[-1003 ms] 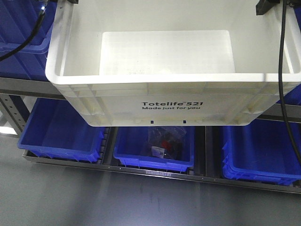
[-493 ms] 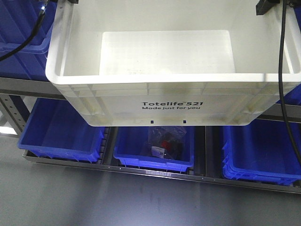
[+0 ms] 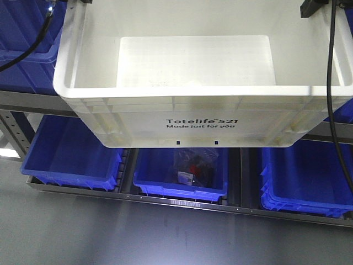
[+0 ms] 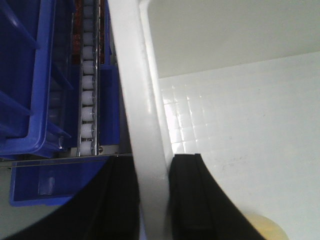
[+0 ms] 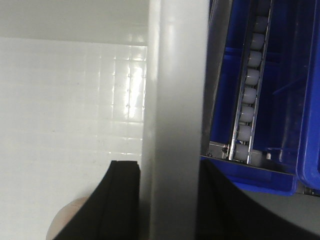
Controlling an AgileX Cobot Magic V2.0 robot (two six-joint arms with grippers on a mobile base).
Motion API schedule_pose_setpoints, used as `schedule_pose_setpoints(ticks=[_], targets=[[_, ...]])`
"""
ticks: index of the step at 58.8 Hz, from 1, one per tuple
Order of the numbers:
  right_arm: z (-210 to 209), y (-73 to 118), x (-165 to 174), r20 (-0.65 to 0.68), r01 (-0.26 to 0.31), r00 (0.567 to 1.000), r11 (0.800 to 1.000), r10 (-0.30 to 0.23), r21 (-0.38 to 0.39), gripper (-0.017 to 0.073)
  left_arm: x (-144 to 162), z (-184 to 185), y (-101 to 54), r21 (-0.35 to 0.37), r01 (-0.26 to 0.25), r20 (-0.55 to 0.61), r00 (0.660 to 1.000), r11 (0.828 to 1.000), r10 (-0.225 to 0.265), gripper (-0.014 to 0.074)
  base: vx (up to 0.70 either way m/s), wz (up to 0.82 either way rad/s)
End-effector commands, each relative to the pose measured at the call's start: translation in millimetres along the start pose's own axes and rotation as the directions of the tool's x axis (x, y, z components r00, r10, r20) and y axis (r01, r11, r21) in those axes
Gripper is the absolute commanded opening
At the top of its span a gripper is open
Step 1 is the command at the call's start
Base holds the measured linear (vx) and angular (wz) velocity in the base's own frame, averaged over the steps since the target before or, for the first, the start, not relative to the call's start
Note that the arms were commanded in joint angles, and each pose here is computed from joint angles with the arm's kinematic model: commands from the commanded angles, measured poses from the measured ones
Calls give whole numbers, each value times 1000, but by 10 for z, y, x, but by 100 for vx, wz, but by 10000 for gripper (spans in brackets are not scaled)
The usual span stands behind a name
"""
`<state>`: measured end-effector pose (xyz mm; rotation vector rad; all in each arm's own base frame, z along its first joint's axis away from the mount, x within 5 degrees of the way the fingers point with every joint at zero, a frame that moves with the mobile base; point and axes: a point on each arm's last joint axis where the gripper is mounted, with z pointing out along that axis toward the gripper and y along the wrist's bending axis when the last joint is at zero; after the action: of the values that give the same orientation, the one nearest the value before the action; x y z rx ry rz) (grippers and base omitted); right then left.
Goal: Place moving items into box and shelve
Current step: 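Hold the tote steady with both grippers while aligning in front of the blue-bin shelf, then raise the tote with both grippers above the upper shelf rail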
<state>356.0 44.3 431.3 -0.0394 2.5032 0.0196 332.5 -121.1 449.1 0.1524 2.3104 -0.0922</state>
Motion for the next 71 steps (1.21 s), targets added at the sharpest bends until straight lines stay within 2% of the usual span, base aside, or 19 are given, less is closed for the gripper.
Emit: schedule_pose_setpoints(ticks=[1,27,40,44,59,71], targets=[[-410,-185,-31,112,6,994,994,-19,110,-5,-206,-399,165,-73,-25,221,974,997,41,2,0,0],[-417,-176,-87,174,6,984,995,-24,101,-4,-242,-357,152,-75,-36,252,966,997,54,2,0,0],[-429,-128,-160,255,-4,967,999,-9,47,-4,-296,-205,110,-67,-47,285,956,997,65,2,0,0],[-428,-118,-180,276,-5,961,999,-5,35,-4,-313,-151,111,-84,-57,295,952,995,80,2,0,0],[-252,-89,-219,256,-5,967,1000,1,16,-4,-379,-37,175,-186,-29,347,933,982,93,2,0,0],[-100,-63,-272,265,-7,964,1000,7,-2,-4,-431,64,150,-184,-39,392,913,982,110,2,0,0]])
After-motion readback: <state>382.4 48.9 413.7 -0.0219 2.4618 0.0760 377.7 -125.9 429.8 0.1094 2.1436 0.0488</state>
